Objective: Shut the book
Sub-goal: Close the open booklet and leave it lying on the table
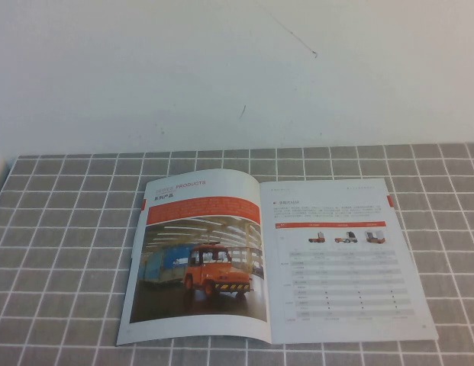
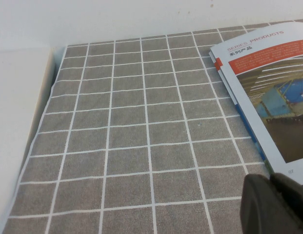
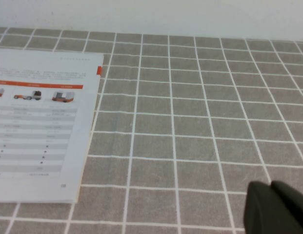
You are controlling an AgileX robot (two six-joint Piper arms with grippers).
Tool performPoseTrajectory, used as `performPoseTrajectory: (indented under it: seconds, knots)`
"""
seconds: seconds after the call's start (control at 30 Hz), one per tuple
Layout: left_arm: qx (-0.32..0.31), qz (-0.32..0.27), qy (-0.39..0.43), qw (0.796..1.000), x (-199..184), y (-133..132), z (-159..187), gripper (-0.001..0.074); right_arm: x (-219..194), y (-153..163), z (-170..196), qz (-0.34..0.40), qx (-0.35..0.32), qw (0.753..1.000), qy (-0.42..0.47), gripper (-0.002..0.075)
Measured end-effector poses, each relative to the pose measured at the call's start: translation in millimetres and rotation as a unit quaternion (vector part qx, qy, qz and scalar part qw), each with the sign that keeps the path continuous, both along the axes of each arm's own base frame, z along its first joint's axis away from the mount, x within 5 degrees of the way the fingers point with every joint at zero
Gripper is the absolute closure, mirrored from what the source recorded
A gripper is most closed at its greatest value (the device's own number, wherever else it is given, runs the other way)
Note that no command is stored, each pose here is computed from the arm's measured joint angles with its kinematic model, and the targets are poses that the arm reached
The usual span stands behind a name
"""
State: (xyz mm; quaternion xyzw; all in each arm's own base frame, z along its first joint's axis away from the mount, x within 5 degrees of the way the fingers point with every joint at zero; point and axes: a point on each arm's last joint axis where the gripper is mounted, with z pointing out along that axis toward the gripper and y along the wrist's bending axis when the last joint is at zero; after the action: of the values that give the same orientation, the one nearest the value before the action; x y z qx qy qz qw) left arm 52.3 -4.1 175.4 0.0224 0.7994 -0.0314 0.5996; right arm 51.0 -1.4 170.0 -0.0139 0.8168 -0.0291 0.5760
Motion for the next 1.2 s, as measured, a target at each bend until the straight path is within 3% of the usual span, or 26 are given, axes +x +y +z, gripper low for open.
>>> performPoseTrajectory:
  seconds: [0.6,0.73,0.83,0.93,1.2]
  knots:
    - [0.003,0.0,0.0,1.0,0.0,0.2,0.0,0.0737,0.1,-0.3,0.4,0.0,-0.004,1.0,-0.002,0.0727]
    - [0.004,0.0,-0.032,0.999,1.7,0.1,3.9,0.0737,2.5,-0.5,4.4,-0.001,-0.005,0.999,-0.039,0.0727]
    - [-0.002,-0.001,-0.098,0.995,3.5,-0.3,16.0,0.0737,5.3,-0.8,18.7,-0.002,-0.008,0.993,-0.121,0.0727]
    - [-0.008,-0.003,-0.172,0.985,3.7,-0.6,29.6,0.0737,5.0,-1.1,39.3,-0.004,-0.013,0.973,-0.232,0.0727]
    - [-0.022,-0.006,-0.341,0.94,-3.9,-0.8,60.6,0.0737,-11.7,-1.6,81.2,-0.012,-0.019,0.884,-0.466,0.0727]
